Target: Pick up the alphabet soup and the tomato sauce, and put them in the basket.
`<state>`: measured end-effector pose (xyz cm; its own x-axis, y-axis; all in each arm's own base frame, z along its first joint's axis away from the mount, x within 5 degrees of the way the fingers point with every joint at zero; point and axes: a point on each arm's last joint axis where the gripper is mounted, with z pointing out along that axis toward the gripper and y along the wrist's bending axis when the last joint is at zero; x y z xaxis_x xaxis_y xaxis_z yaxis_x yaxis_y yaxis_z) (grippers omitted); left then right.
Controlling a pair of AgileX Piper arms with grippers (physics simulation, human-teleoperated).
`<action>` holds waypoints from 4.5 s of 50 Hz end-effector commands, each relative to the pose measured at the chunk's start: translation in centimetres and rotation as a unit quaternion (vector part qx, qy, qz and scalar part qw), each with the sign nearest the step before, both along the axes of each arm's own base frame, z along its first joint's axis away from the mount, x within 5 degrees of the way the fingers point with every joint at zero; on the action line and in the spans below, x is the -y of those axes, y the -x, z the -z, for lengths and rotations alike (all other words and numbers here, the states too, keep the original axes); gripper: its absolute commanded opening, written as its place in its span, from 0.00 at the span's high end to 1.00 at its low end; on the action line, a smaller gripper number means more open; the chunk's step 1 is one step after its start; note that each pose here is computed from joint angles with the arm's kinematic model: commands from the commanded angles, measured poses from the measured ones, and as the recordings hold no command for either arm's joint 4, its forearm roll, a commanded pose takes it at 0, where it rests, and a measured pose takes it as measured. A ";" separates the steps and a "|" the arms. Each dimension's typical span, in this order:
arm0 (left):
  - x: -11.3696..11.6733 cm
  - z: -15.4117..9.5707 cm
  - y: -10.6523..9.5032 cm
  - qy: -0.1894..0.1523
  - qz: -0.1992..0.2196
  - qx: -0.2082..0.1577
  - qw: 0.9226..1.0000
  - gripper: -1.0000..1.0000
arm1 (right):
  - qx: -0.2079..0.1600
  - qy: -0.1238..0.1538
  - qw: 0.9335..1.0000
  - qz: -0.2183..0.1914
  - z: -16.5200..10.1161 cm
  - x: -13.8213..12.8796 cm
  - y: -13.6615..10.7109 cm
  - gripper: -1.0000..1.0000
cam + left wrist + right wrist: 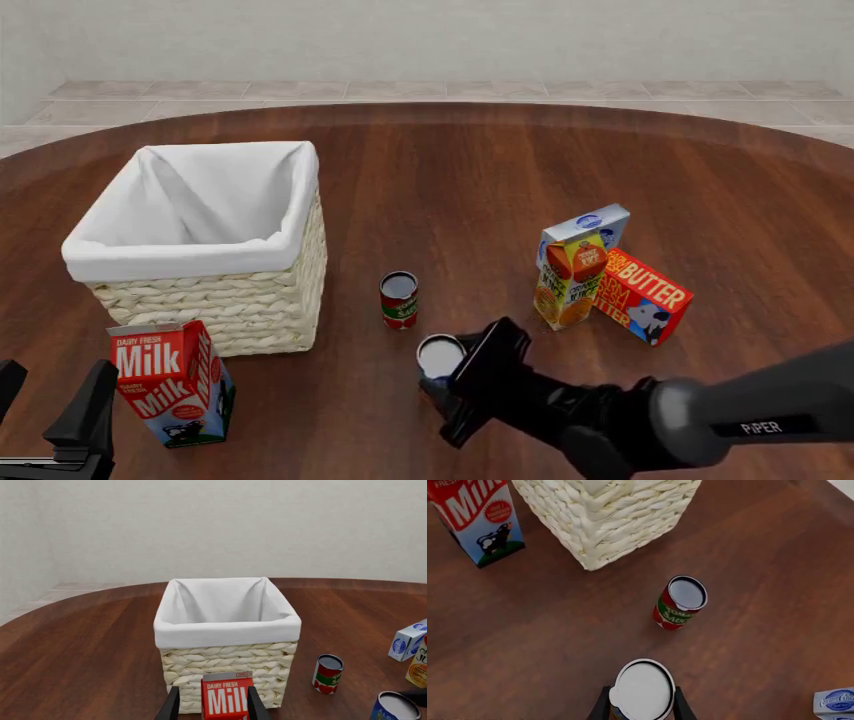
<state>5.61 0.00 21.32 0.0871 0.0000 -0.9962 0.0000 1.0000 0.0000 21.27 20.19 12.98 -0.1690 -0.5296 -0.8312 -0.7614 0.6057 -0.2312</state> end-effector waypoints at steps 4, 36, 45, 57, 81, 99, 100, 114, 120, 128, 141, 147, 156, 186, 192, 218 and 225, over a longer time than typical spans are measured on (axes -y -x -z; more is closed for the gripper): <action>0.0 0.0 0.0 0.000 0.000 0.000 1.000 0.00 | 0.015 -0.017 1.000 0.004 -2.2 0.3 0.0 1.00; 0.0 0.0 0.0 0.000 0.000 0.000 1.000 0.00 | 0.052 -0.042 0.998 -0.007 -7.5 0.7 1.1 1.00; 0.0 0.0 0.0 0.000 0.000 0.000 1.000 0.00 | 0.067 -0.047 0.997 -0.011 -9.3 0.7 1.1 1.00; 0.0 0.0 0.0 0.000 0.000 0.000 1.000 0.00 | 0.078 -0.061 0.995 -0.017 -11.7 0.7 1.7 1.00; 0.0 0.0 0.0 0.000 0.000 0.000 1.000 0.00 | 0.116 -0.073 0.990 -0.026 -15.7 0.6 1.8 1.00; 0.0 0.0 0.0 0.000 0.000 0.000 1.000 0.00 | 0.135 -0.077 0.987 -0.030 -17.6 0.3 1.6 1.00; 0.0 0.0 0.0 0.000 0.000 0.000 1.000 0.00 | 0.136 -0.077 0.987 -0.031 -17.7 0.3 1.6 1.00; 0.0 0.0 0.0 0.000 0.000 0.000 1.000 0.00 | 0.147 -0.079 0.985 -0.037 -19.4 -0.2 1.4 1.00; 0.0 0.0 0.0 0.000 0.000 0.000 1.000 0.00 | 0.151 -0.083 0.984 -0.040 -20.1 -0.5 1.3 1.00; 0.0 0.0 0.0 0.000 0.000 0.000 1.000 0.00 | 0.158 -0.088 0.983 -0.042 -21.1 -0.9 1.1 1.00; 0.0 0.0 0.0 0.000 0.000 0.000 1.000 0.00 | 0.168 -0.092 0.980 -0.053 -22.4 -1.9 0.9 1.00; 0.0 0.0 0.0 0.000 0.000 0.000 1.000 0.00 | 0.171 -0.094 0.979 -0.061 -22.8 -2.4 1.1 1.00; 0.0 0.0 0.0 0.000 0.000 0.000 1.000 0.00 | 0.175 -0.093 0.978 -0.068 -23.4 -3.0 1.0 1.00; 0.0 0.0 0.0 0.000 0.000 0.000 1.000 0.00 | 0.184 -0.103 0.974 -0.089 -24.9 -6.0 0.2 1.00; 0.0 0.0 0.0 0.000 0.000 0.000 1.000 0.00 | 0.182 -0.103 0.974 -0.087 -24.8 -6.4 -0.2 1.00; 0.0 0.0 0.0 0.000 0.000 0.000 1.000 0.00 | 0.184 -0.108 0.972 -0.101 -25.4 -8.7 -0.6 1.00; 0.0 0.0 0.0 0.000 0.000 0.000 1.000 0.00 | 0.185 -0.110 0.971 -0.105 -25.6 -9.3 -0.7 1.00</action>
<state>5.61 0.00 21.32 0.0871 0.0000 -0.9962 0.0000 1.0000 0.0000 21.98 28.75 37.73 0.2508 -0.3521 -0.9017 -0.7586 0.5072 -0.4091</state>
